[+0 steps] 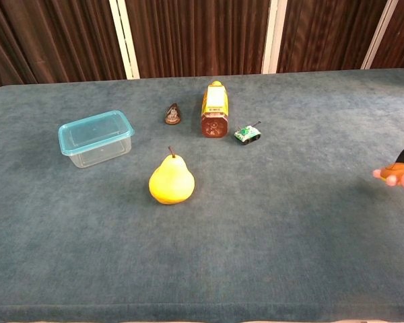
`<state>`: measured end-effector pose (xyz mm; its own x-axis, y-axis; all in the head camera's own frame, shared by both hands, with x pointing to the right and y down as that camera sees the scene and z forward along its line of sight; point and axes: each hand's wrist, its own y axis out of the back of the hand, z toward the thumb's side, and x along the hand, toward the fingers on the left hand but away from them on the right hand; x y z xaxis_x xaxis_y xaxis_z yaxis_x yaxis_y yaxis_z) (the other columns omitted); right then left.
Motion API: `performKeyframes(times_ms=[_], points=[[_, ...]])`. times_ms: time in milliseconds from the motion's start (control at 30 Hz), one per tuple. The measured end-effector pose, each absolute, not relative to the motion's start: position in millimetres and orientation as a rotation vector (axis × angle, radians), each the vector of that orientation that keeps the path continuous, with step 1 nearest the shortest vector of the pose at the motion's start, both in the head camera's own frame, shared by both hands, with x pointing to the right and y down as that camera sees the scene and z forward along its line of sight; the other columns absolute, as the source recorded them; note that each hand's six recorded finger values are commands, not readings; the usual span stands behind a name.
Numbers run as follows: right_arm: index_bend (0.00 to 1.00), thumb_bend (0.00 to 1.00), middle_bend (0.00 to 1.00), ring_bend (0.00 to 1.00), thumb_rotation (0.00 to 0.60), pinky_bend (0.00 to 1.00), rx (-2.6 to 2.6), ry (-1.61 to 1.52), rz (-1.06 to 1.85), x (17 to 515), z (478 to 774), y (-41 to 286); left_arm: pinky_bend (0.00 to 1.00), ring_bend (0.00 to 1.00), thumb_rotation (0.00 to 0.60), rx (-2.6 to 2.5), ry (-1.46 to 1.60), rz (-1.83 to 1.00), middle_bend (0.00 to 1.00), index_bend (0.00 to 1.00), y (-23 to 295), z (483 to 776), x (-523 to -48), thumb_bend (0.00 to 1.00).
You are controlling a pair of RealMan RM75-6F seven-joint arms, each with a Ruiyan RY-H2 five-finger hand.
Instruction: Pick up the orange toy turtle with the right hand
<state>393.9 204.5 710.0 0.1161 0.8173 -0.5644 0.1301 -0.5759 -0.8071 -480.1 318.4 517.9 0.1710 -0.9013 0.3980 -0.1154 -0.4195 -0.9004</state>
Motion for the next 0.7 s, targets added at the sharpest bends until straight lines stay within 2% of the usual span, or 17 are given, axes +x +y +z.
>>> performKeyframes(times_ms=[67,133,233,400,533,667,700], points=[[0.02,0.1,0.2,0.89,0.6,0.99,-1.806,-0.891,1.526,395.3,707.0,207.3,0.3,0.07,0.6,-1.697,0.977,-1.323,0.02,0.13,318.4,517.8,-480.1,0.47],[0.0,0.05,0.12,0.82,0.6,0.96,-1.803,-0.859,1.553,397.3,702.7,210.9,0.31,0.07,0.6,-1.697,0.977,-1.324,0.02,0.13,318.7,517.8,-480.1,0.47],[0.0,0.02,0.03,0.68,0.6,0.91,-1.798,-0.817,1.587,400.1,694.3,215.8,0.31,0.07,0.6,-1.698,0.978,-1.323,0.02,0.13,318.7,517.6,-480.3,0.47],[0.0,0.02,0.02,0.44,0.6,0.76,-1.8,-0.822,1.596,400.6,668.5,223.0,0.31,0.07,0.6,-1.698,0.981,-1.323,0.02,0.13,318.7,517.1,-480.9,0.47],[0.0,0.04,0.02,0.25,0.6,0.57,-1.773,-0.915,1.528,399.4,636.9,224.8,0.31,0.07,0.6,-1.697,0.982,-1.321,0.02,0.13,318.9,516.8,-481.1,0.47],[0.0,0.09,0.02,0.1,0.6,0.29,-1.714,-1.025,1.435,401.7,595.8,232.6,0.31,0.07,0.6,-1.693,0.992,-1.32,0.02,0.13,318.6,515.5,-481.4,0.47],[0.0,0.11,0.01,0.05,0.6,0.19,-1.692,-1.055,1.416,403.6,582.7,238.3,0.31,0.07,0.6,-1.693,0.994,-1.32,0.02,0.13,318.6,515.2,-481.7,0.47]])
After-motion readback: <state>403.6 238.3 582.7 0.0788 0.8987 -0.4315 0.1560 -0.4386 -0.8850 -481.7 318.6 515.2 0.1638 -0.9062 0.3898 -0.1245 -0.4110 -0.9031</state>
